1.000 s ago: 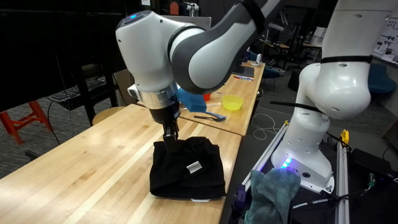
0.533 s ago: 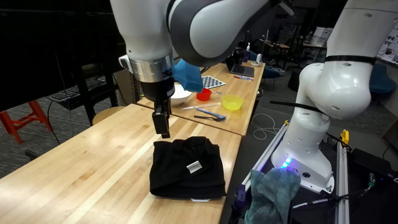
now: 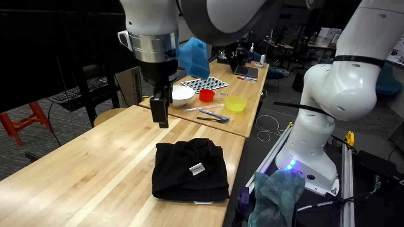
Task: Use the black towel to clean the table
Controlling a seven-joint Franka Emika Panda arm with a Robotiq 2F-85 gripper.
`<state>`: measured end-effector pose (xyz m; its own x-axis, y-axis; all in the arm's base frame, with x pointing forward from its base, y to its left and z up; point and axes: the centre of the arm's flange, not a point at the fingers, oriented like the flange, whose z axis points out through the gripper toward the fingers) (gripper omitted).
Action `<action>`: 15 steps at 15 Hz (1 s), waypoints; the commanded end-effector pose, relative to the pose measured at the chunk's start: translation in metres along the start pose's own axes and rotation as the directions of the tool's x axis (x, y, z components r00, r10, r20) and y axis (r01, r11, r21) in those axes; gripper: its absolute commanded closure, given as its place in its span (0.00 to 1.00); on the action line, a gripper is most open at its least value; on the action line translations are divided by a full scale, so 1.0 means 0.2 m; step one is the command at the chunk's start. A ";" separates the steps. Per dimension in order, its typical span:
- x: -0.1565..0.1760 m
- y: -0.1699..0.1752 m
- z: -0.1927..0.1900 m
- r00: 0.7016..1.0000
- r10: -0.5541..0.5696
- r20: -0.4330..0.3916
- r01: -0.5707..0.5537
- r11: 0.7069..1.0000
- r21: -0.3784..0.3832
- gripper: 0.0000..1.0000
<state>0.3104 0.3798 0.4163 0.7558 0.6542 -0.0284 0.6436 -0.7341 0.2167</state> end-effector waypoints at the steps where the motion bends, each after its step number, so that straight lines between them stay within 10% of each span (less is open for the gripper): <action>1: -0.10 -0.04 -0.13 0.999 0.037 -0.022 -0.037 0.999 -0.022 0.00; 15: -0.30 0.24 -0.35 0.961 0.277 -0.015 -0.274 0.957 0.099 0.00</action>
<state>0.2846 0.3503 0.4846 0.8703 0.4906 0.0429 0.4817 -0.8662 0.1326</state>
